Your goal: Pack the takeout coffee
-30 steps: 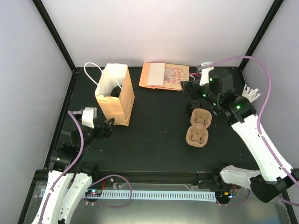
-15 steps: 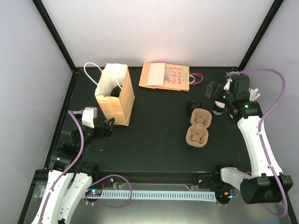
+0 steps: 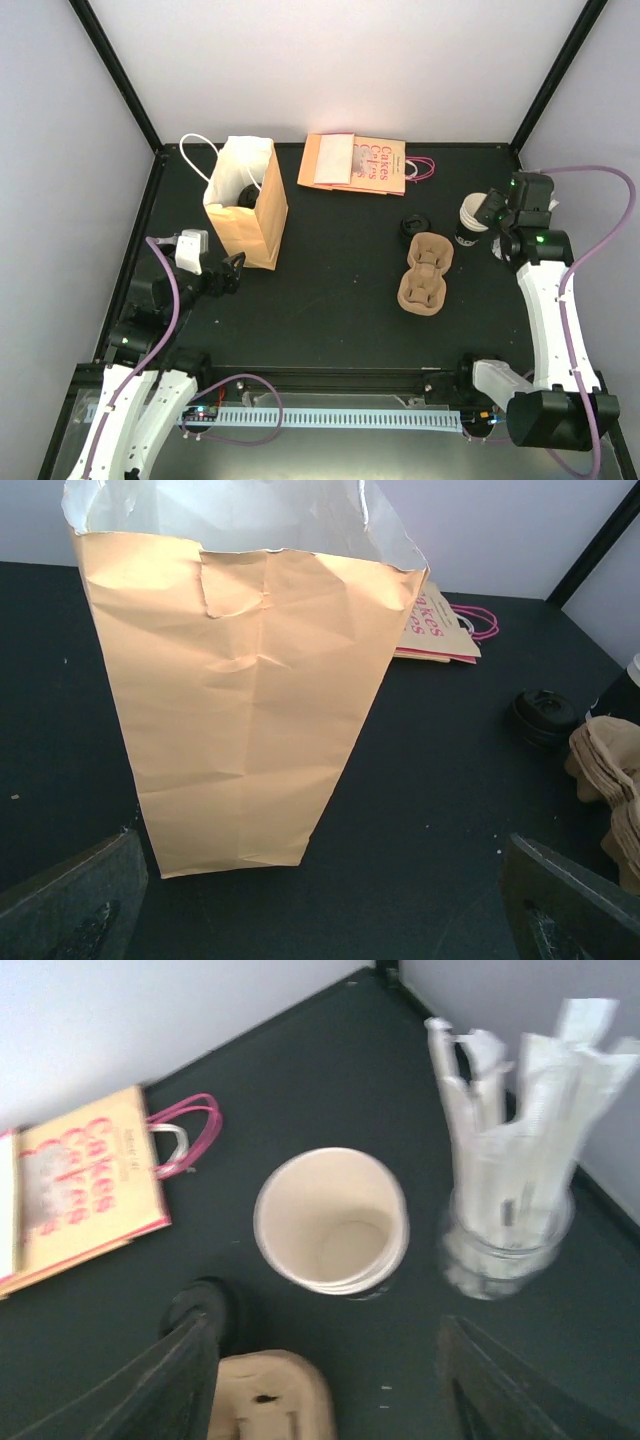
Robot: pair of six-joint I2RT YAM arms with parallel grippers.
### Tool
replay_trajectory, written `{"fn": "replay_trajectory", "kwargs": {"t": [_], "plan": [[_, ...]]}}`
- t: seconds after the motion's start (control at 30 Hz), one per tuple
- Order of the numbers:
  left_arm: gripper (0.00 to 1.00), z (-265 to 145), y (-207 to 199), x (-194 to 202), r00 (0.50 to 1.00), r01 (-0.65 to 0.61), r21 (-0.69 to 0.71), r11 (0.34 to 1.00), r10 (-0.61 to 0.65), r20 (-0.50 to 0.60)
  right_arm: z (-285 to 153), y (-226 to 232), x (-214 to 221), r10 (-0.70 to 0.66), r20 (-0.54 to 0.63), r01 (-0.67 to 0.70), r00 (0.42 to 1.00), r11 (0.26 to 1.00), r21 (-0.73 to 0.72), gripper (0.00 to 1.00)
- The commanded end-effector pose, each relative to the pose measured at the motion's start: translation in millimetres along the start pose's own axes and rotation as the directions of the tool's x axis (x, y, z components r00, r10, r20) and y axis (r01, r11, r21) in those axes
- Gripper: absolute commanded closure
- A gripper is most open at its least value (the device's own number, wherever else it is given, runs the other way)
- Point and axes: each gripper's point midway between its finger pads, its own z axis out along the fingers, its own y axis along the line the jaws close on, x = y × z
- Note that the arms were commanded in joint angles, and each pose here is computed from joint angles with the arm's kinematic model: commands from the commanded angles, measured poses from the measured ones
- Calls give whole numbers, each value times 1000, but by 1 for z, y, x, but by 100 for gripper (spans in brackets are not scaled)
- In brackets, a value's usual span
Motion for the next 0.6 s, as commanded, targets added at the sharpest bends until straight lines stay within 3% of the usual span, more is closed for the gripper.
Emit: {"fn": "replay_trajectory", "kwargs": {"t": [0.0,0.13,0.2,0.57], "plan": [[1,-2,-6,-7,1000,-2,27,1000,2,26,0,-37,-1,75,18,-77,997,990,116,41],[1,-4,-7,-8,999,-7,33,999,5,36,4,-51,-10,99,45,-105,994,977,187,60],[1,-4,-8,-8,999,-6,38,999,5,36,6,-58,-18,106,56,-117,993,965,236,65],[1,-2,-10,-6,1000,-11,48,999,10,21,16,-74,-47,97,101,-128,990,925,357,68]]}}
